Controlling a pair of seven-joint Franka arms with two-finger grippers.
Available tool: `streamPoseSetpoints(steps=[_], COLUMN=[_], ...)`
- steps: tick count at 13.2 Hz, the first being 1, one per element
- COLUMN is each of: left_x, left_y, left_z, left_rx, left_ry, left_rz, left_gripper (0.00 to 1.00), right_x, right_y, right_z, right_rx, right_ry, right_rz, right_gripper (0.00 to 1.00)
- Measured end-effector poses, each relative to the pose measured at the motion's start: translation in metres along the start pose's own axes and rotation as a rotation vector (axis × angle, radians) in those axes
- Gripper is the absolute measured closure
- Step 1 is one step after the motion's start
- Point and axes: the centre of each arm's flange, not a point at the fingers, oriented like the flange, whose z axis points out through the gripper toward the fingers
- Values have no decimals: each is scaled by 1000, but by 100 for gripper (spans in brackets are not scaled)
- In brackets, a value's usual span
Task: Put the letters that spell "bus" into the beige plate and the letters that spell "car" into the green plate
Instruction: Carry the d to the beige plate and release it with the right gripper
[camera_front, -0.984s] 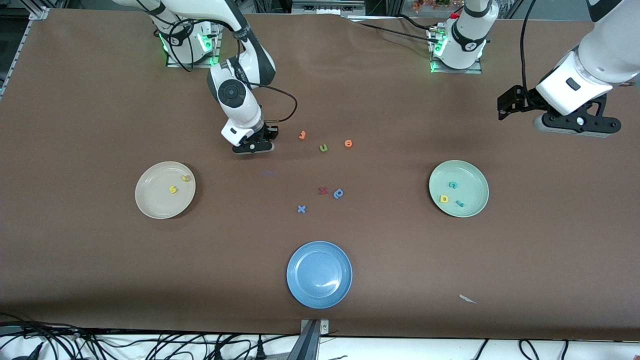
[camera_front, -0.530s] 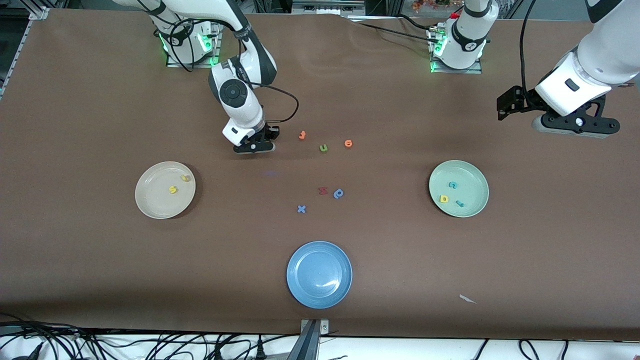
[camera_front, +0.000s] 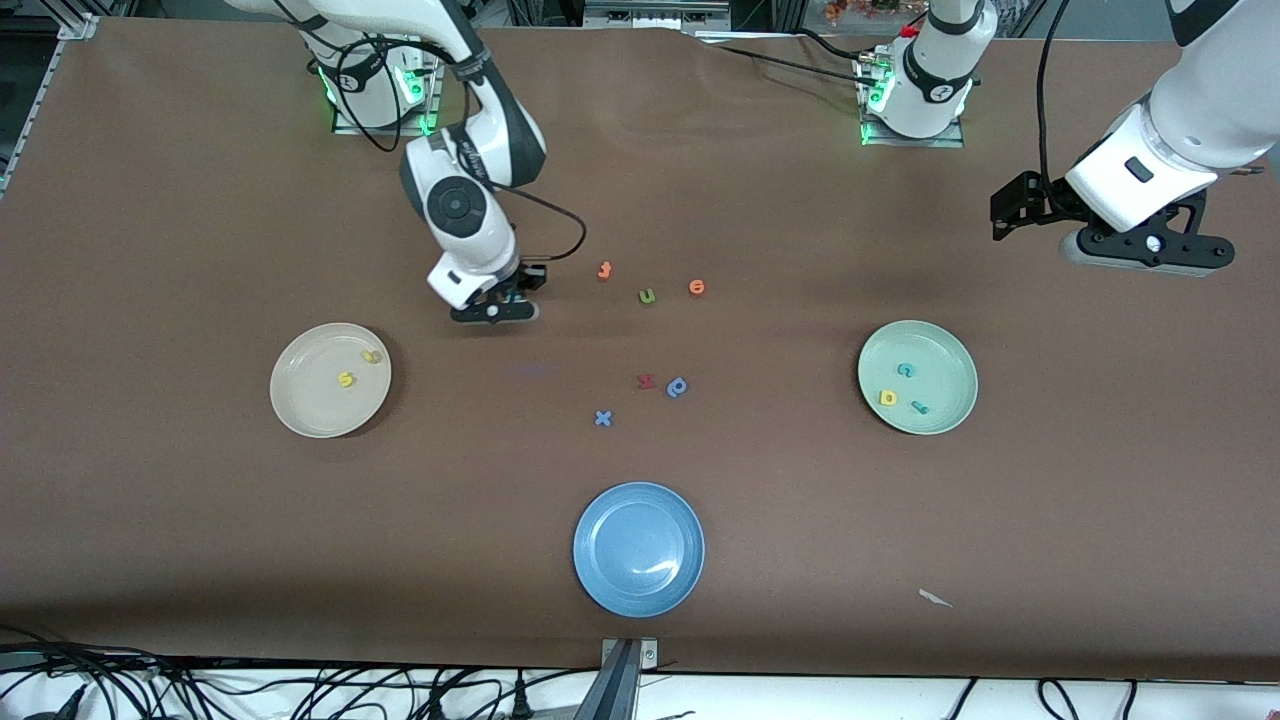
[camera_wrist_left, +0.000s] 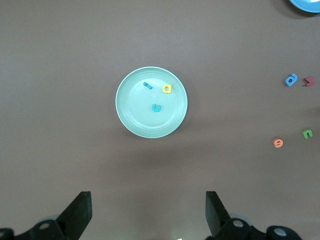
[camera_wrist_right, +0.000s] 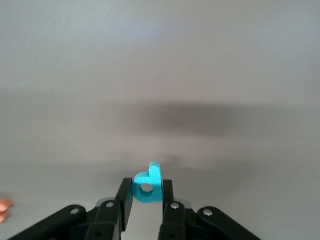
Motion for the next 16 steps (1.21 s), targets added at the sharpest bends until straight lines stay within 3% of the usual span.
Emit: streamPoseSetpoints(steps=[8,13,16], left_x=[1,2,2], left_y=[-5,-9,-11], left_z=[1,1,0], left_rx=[-1,-2,-3], left_ry=[-3,-3,-1], left_rz=[-10,-17,-20], left_gripper=[0,0,0], right_x=[51,66,76], right_y=[186,251,247], right_z=[-28,-22,-20], right_rx=[-70,-110,-85], right_ry=[4,63,94], right_rz=[-281,-356,-316], right_gripper=[72,69,43])
